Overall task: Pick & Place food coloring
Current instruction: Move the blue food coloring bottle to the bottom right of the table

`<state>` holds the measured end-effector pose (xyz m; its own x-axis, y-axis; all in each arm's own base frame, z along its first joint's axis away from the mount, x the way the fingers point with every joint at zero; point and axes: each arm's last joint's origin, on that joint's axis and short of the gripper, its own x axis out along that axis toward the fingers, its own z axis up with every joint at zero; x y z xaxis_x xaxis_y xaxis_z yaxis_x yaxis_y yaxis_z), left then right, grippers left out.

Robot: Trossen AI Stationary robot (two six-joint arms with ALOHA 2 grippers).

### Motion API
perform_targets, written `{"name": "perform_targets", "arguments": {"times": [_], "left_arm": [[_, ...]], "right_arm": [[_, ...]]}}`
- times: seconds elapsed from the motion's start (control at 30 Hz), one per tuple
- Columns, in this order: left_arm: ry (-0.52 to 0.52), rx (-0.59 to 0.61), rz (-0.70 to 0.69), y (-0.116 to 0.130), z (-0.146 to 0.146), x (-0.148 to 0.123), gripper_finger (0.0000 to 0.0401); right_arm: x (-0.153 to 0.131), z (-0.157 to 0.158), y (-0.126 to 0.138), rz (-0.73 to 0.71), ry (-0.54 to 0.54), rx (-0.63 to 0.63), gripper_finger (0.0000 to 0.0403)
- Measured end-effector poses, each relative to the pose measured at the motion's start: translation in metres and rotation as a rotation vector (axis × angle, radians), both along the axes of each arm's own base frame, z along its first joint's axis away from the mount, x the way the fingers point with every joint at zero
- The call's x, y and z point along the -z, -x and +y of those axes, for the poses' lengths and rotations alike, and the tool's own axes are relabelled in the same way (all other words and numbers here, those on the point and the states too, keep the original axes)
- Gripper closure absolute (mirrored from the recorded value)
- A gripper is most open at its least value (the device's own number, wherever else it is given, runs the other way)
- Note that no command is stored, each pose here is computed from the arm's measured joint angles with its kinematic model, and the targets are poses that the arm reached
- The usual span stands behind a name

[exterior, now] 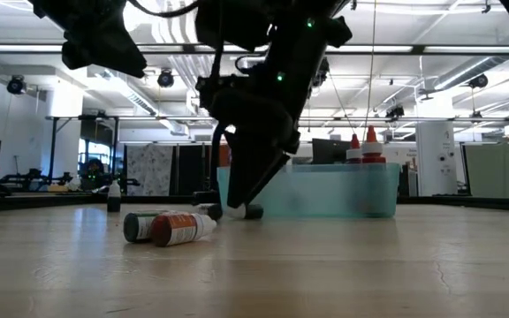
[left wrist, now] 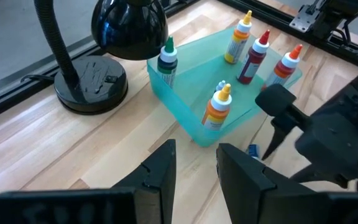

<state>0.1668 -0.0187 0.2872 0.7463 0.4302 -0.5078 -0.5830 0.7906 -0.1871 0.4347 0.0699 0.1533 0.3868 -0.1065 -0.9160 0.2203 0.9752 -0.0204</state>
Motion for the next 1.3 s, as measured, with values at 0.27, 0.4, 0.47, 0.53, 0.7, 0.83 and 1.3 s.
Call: {"name": "perform_targets", "arguments": {"times": [0.27, 0.4, 0.47, 0.53, 0.7, 0.83, 1.3], "left_arm": [[0.0, 0.001, 0.001, 0.0, 0.0, 0.0, 0.0311], [0.0, 0.001, 0.001, 0.0, 0.0, 0.0, 0.0311], [0.0, 0.001, 0.001, 0.0, 0.0, 0.0, 0.0311], [-0.001, 0.001, 0.001, 0.0, 0.0, 0.0, 0.0311], [-0.002, 0.001, 0.006, 0.0, 0.0, 0.0, 0.0311], [-0.002, 0.001, 0.007, 0.0, 0.0, 0.0, 0.0311], [-0.01, -0.008, 0.006, 0.001, 0.0, 0.0, 0.0311]], "right_arm": [[-0.007, -0.001, 0.001, 0.051, 0.075, -0.116, 0.0184], [-0.01, -0.001, -0.002, 0.034, 0.183, -0.204, 0.0184], [-0.008, -0.007, -0.003, 0.036, 0.21, -0.181, 0.0184], [-0.002, -0.015, -0.005, 0.044, 0.199, -0.121, 0.0184], [0.008, -0.032, -0.007, 0.057, 0.148, 0.037, 0.0184], [0.007, -0.033, -0.007, 0.05, 0.111, 0.052, 0.0184], [0.008, -0.02, -0.006, 0.074, 0.013, -0.073, 0.0184]]}}
